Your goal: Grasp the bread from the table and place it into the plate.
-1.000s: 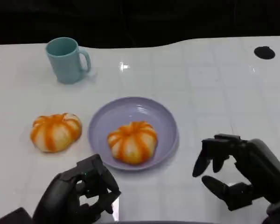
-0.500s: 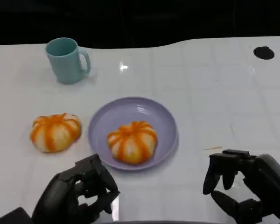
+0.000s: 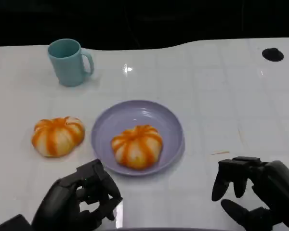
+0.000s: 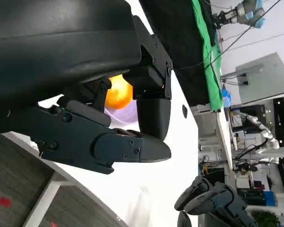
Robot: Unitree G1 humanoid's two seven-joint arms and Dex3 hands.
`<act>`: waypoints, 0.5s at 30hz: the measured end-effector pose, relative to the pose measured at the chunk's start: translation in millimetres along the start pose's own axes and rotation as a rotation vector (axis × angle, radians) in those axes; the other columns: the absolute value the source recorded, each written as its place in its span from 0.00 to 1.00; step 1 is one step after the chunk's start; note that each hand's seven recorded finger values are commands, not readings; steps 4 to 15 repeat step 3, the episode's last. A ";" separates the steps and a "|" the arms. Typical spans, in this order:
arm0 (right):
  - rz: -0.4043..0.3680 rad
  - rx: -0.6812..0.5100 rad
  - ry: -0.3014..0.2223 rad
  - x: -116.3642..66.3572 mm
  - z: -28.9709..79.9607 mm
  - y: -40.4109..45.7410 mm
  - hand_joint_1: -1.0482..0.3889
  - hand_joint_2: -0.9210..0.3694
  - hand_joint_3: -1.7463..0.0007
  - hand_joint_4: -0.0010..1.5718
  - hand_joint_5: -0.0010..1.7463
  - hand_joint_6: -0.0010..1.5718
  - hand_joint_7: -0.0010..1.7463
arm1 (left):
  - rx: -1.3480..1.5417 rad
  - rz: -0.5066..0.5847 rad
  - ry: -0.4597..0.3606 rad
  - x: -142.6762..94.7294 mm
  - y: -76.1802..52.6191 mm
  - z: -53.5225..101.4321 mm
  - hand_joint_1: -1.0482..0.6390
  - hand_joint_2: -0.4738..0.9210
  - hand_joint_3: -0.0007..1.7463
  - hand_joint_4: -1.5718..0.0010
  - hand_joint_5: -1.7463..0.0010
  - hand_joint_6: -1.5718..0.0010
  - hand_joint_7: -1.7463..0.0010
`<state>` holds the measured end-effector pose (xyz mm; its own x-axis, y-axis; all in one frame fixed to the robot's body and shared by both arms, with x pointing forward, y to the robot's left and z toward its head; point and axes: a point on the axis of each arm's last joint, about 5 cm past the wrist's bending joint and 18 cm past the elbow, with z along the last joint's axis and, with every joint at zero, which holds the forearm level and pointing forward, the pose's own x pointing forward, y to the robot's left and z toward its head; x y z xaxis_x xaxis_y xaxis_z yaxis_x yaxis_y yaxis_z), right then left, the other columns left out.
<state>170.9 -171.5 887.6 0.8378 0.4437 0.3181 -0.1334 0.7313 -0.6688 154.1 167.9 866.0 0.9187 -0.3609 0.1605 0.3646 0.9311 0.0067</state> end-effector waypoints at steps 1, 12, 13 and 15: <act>0.002 -0.002 0.002 -0.4 -0.5 0.5 0.70 0.63 0.17 0.53 0.97 0.50 0.81 | 0.000 0.001 0.000 -0.1 0.2 -0.2 0.30 1.00 0.17 0.57 0.00 0.62 0.12; 0.002 -0.008 0.000 -0.5 -0.5 0.9 0.70 0.64 0.17 0.53 0.97 0.50 0.81 | -0.002 0.003 0.001 -0.3 0.4 -0.4 0.30 1.00 0.17 0.57 0.00 0.62 0.12; 0.002 -0.008 0.000 -0.5 -0.5 0.9 0.70 0.64 0.17 0.53 0.97 0.50 0.81 | -0.002 0.003 0.001 -0.3 0.4 -0.4 0.30 1.00 0.17 0.57 0.00 0.62 0.12; 0.002 -0.008 0.000 -0.5 -0.5 0.9 0.70 0.64 0.17 0.53 0.97 0.50 0.81 | -0.002 0.003 0.001 -0.3 0.4 -0.4 0.30 1.00 0.17 0.57 0.00 0.62 0.12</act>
